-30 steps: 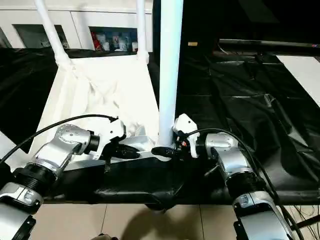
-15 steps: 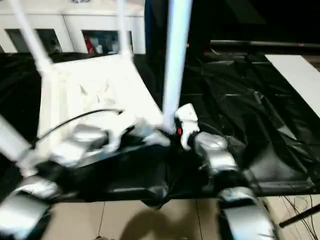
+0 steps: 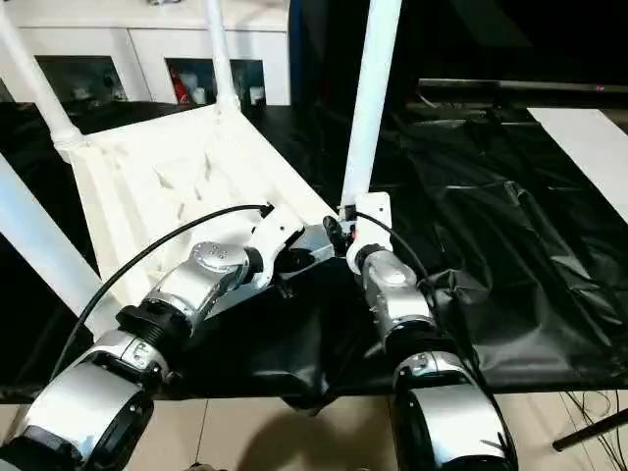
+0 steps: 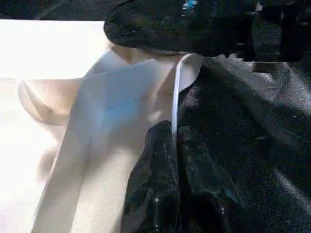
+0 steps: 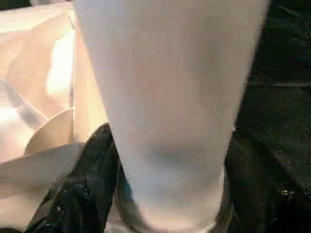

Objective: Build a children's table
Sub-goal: Rotate leg to tighten

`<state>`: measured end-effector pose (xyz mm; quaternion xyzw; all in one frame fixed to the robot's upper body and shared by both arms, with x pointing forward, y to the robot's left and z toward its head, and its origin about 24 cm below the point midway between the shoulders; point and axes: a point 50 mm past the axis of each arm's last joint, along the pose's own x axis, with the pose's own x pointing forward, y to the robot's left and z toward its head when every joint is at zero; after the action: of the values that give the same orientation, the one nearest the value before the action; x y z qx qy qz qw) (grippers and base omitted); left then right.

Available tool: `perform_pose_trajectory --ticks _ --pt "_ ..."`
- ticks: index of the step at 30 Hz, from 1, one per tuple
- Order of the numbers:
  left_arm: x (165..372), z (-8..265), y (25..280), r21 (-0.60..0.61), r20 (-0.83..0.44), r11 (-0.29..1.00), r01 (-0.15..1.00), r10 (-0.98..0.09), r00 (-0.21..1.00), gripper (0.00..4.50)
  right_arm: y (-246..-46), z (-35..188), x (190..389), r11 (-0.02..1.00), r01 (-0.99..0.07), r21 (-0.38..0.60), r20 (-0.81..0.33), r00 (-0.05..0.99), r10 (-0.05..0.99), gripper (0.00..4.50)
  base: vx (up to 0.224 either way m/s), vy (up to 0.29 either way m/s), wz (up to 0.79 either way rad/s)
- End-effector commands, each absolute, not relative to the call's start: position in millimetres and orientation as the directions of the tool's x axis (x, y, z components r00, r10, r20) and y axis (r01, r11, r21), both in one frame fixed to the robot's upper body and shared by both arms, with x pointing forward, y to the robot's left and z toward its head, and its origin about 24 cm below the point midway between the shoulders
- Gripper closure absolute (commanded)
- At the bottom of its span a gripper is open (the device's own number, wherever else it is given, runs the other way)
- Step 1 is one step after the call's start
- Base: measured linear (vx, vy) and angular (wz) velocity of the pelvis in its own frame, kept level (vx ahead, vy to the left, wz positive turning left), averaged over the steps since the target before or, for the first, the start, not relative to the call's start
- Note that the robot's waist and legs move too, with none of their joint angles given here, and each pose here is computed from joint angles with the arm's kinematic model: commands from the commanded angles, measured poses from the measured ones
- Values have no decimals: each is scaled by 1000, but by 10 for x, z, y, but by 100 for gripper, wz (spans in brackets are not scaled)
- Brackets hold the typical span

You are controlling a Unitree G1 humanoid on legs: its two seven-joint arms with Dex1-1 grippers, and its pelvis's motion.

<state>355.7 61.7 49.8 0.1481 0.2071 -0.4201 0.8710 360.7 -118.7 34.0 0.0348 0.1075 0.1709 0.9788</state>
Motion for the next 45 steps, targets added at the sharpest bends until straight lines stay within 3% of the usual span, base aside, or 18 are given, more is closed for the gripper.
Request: perform_pose_trajectory --ticks 1,3,5,10,12,13,18,25,27,31,32,40,44,45 --pt "3552 422 779 92 -512 624 776 -639 574 450 -1089 383 3579 881 -460 110 -163 866 473 105 0 0 0" --pt "3513 417 792 94 -514 570 816 -674 530 450 -1145 417 3574 840 -536 83 -166 824 542 68 0 0 0" --pt "3428 409 833 56 -516 483 874 -735 440 450 -1288 446 3511 727 -687 -12 -212 712 669 68 0 0 0" --pt "3395 400 865 42 -524 449 893 -751 403 450 -1372 457 3467 666 -744 -43 -234 656 718 68 0 0 0" --pt "3334 413 902 35 -515 362 931 -792 328 450 -1467 482 3409 591 -805 -57 -251 584 772 68 0 0 0" --pt "3248 439 952 12 -498 252 968 -838 224 450 -1542 512 3333 496 -867 -50 -265 490 830 68 0 0 0" --pt "3166 464 1021 -26 -492 169 985 -860 135 450 -1564 509 3243 386 -922 -34 -295 378 877 68 0 0 0" --pt "3150 464 1077 -33 -498 154 987 -859 118 450 -1536 489 3207 352 -936 2 -291 336 896 68 0 0 0" --pt "3150 470 1085 -33 -495 154 987 -861 117 450 -1539 480 3196 349 -937 24 -285 328 901 103 0 0 0" --pt "3151 475 1094 -33 -493 158 987 -862 121 450 -1551 465 3182 348 -936 52 -283 321 904 121 0 0 0" --pt "3151 475 1094 -33 -493 158 987 -862 121 450 -1551 465 3182 348 -936 52 -283 321 904 145 0 0 0" --pt "3138 472 1116 -39 -492 166 985 -861 126 450 -1545 418 3167 355 -931 85 -285 318 904 206 0 0 0" --pt "3144 463 1123 -36 -494 182 983 -858 141 450 -1532 399 3186 387 -918 88 -285 349 893 228 0 0 0" --pt "3177 456 1114 -30 -497 226 974 -848 182 450 -1531 376 3232 461 -884 77 -287 423 859 228 0 0 0"
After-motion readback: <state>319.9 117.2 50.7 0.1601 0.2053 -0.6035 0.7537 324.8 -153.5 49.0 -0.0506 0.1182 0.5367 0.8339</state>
